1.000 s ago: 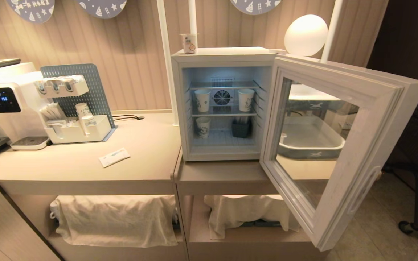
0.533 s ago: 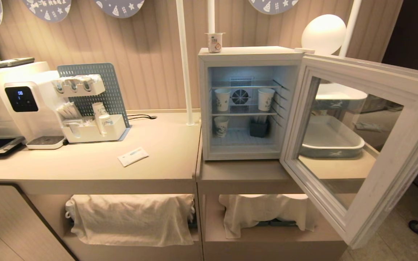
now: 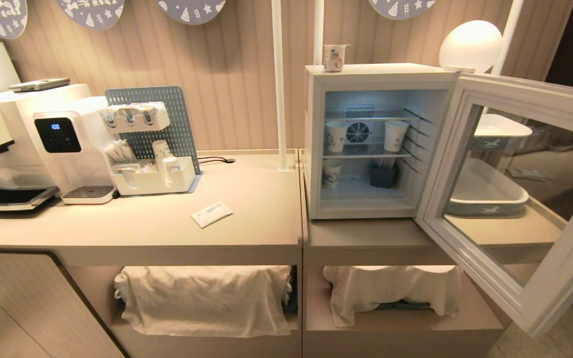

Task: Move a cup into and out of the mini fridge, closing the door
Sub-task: Put the yoghurt in the freezer

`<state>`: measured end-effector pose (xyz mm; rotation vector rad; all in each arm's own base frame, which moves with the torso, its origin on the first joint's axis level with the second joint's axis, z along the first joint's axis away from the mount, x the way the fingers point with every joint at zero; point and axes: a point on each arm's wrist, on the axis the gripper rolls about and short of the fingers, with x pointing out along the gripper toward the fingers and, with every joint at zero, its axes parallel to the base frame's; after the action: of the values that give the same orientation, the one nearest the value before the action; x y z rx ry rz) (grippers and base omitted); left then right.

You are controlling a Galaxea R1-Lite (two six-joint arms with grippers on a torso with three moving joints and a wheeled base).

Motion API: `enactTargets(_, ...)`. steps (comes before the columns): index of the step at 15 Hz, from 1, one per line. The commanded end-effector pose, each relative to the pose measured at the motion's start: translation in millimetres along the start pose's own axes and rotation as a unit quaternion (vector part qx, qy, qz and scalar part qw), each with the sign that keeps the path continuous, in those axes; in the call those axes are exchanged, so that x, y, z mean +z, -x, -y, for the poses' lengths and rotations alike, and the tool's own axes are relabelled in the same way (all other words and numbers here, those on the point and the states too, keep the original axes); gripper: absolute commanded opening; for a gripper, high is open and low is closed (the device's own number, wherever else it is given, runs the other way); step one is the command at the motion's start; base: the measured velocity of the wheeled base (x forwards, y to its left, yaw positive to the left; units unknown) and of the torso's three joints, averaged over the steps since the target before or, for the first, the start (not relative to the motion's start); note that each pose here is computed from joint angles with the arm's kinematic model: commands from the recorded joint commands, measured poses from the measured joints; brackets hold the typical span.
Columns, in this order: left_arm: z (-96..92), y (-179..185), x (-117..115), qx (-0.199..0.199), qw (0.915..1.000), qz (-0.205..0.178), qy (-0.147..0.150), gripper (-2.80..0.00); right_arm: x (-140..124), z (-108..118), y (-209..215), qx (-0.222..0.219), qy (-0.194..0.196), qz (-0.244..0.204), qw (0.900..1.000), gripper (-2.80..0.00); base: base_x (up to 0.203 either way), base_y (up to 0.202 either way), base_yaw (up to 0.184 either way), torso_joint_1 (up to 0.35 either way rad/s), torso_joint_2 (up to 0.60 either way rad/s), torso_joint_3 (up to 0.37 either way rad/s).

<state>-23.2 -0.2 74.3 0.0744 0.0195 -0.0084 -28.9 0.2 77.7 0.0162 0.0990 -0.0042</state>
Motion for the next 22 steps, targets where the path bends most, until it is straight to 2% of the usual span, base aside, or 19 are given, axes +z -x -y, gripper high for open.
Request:
enactTargets(1,0.0,0.0,0.3,0.0,1.0,0.0,0.0,-2.8,0.0,0.0,-0.1,0.0,0.0,-0.001,1.0,-2.8,0.0,0.19,0.004,0.002,0.01,0.002)
enactTargets(3,0.0,-0.1,0.0,0.001,1.0,-0.001,0.0,-2.8,0.0,0.0,-0.1,0.0,0.0,-0.001,1.0,-2.8,0.0,0.129,0.004,0.002,0.01,0.004)
enactTargets(13,0.0,0.0,0.4,0.0,1.0,0.0,-0.001,-2.8,0.0,0.0,-0.1,0.0,-0.001,-0.001,1.0,-2.8,0.007,0.0,0.0,0.0,0.0,0.0)
enactTargets(22,-0.1,0.0,0.4,0.001,1.0,0.0,-0.001,-2.8,0.0,0.0,-0.1,0.0,-0.001,-0.001,1.0,-2.8,0.189,0.0,0.0,0.004,0.0,0.005)
